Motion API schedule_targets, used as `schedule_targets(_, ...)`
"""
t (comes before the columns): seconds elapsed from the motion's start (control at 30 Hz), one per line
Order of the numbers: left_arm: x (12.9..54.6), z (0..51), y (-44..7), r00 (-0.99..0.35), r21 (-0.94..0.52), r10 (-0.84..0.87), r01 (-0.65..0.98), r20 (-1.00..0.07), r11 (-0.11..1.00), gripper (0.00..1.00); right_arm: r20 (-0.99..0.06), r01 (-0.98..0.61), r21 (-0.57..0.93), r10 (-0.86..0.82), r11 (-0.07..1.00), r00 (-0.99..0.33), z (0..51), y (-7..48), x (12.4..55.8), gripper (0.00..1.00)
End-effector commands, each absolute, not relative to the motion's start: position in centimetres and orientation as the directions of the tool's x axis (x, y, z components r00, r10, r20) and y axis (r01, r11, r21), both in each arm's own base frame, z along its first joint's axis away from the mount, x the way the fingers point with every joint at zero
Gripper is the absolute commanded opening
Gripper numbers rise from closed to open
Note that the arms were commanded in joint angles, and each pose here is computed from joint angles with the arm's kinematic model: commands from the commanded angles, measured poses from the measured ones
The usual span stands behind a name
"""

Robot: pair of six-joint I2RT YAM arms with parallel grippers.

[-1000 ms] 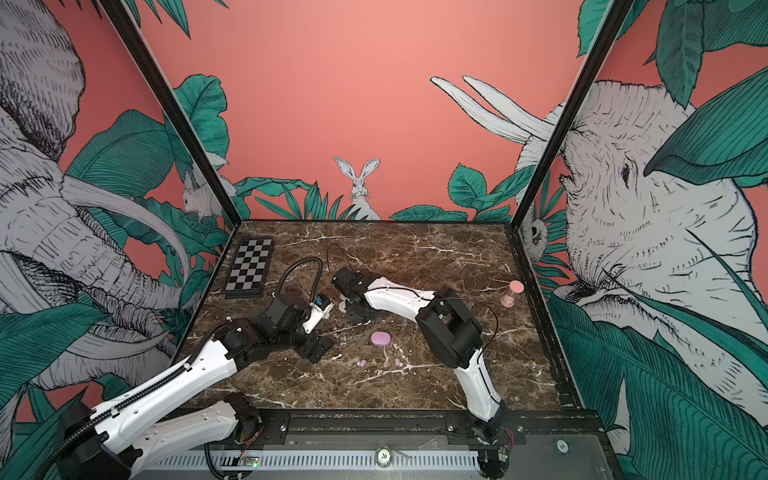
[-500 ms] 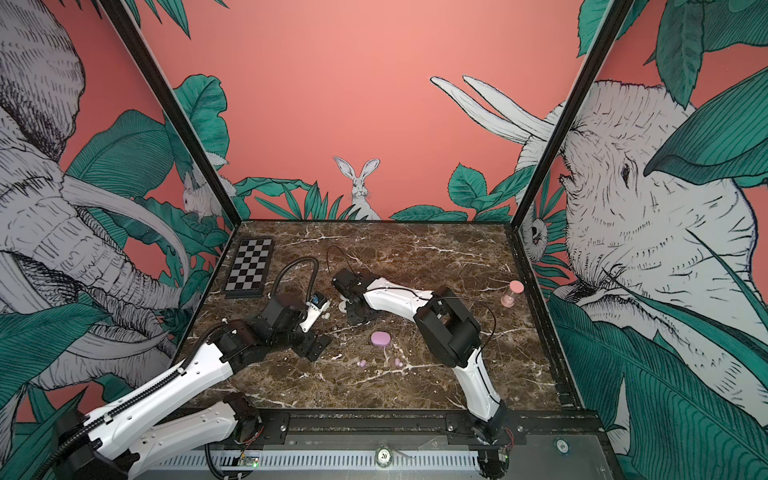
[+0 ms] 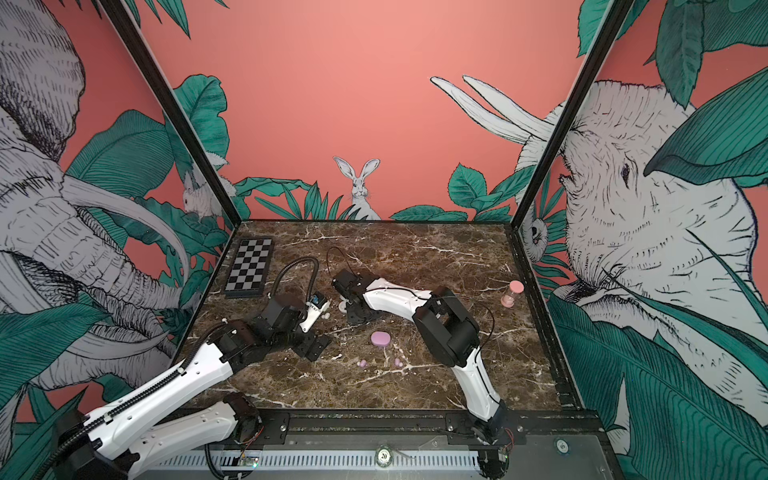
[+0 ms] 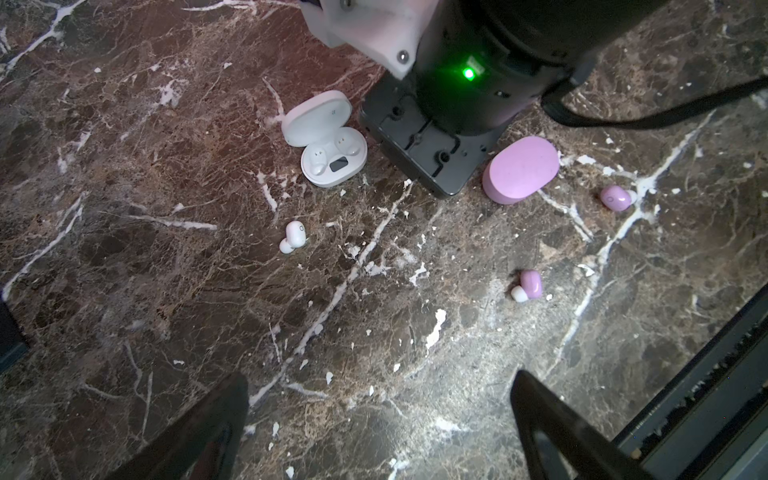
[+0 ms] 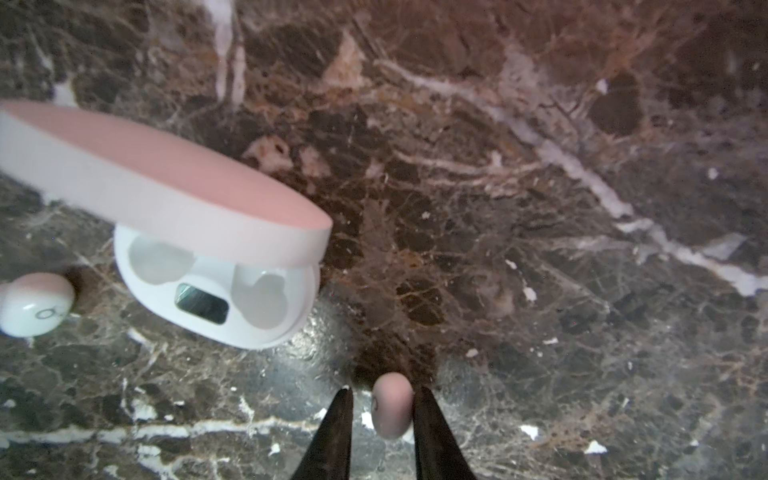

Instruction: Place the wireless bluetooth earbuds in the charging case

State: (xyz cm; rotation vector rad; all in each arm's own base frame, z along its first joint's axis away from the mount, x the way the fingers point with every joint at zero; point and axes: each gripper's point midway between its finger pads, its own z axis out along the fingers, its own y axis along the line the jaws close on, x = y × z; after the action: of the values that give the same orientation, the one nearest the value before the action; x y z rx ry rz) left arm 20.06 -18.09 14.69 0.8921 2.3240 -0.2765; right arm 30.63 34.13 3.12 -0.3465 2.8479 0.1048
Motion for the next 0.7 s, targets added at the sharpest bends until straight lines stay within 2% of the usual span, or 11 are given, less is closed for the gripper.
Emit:
schedule_targets(0.0, 20.01, 15.13, -18.13, -0.572, 0.028, 0.531, 0.664, -0.625, 0.748, 0.99, -0.271, -0.25, 0.001, -0.24, 0.968, -0.932, 2.88, 33.85, 30.7, 0.25)
schedule_targets(0.67, 20.16, 15.35, -18.03, -0.567, 0.037, 0.529, 0.66, -0.631, 0.75, 0.99, -0.263, -0.281, -0.051, -0.285, 0.958, -0.922, 2.5, 33.34, 30.9, 0.25)
